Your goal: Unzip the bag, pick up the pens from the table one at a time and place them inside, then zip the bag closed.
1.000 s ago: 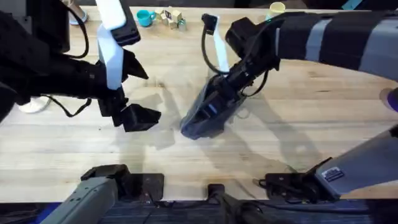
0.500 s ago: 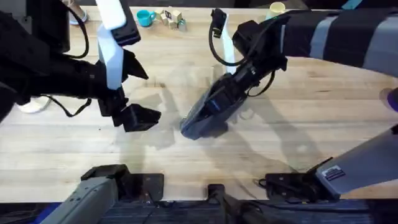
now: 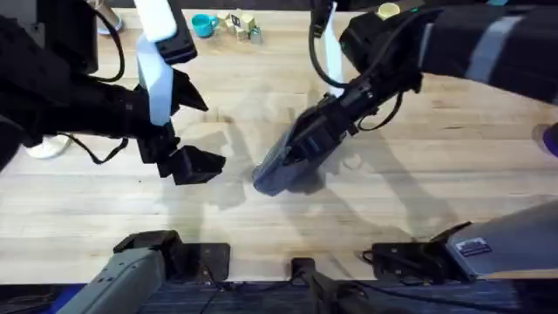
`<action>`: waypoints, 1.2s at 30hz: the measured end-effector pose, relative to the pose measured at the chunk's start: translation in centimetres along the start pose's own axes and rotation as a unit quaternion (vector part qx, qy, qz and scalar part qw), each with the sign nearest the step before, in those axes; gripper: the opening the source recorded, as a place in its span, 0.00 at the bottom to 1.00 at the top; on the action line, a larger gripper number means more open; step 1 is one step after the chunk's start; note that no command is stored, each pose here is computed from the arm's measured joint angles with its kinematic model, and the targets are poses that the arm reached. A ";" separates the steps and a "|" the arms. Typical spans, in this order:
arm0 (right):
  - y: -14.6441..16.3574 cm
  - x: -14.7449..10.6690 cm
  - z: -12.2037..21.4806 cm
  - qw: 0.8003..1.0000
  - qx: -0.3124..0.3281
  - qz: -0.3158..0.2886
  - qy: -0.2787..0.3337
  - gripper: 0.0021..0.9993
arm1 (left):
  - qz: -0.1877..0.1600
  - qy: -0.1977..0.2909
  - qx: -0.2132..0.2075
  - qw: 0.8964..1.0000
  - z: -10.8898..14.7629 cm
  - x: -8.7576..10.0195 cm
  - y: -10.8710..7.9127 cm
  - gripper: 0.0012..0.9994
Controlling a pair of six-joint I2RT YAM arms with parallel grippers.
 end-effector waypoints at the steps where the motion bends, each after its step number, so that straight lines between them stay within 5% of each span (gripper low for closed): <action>1: 0.3 0.1 0.2 1.000 -0.003 0.005 0.000 1.00 | 0.000 0.000 0.000 1.000 0.0 0.0 0.0 0.99; 11: 3.5 0.9 1.9 0.999 -0.024 0.043 -0.010 1.00 | 0.000 0.000 0.000 1.000 0.0 0.0 0.0 0.99; 18: 4.1 0.3 3.4 0.993 -0.104 0.052 0.023 1.00 | 0.000 0.000 0.000 1.000 0.0 0.0 0.0 0.99; 36: 9.7 -1.9 9.7 0.930 -0.349 0.105 0.049 1.00 | 0.003 0.003 -0.003 1.000 0.0 -0.1 -0.2 0.99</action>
Point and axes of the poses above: each hand's point on the last joint's axis, 136 mm out from that joint toward the fingers, its own z axis back along the fingers, its own y axis along the line the jaws close on, x = y × z, the point moved 4 cm from there along z, back along the fingers, and after that the axes turned 12 degrees about z, right-handed, at the moved point
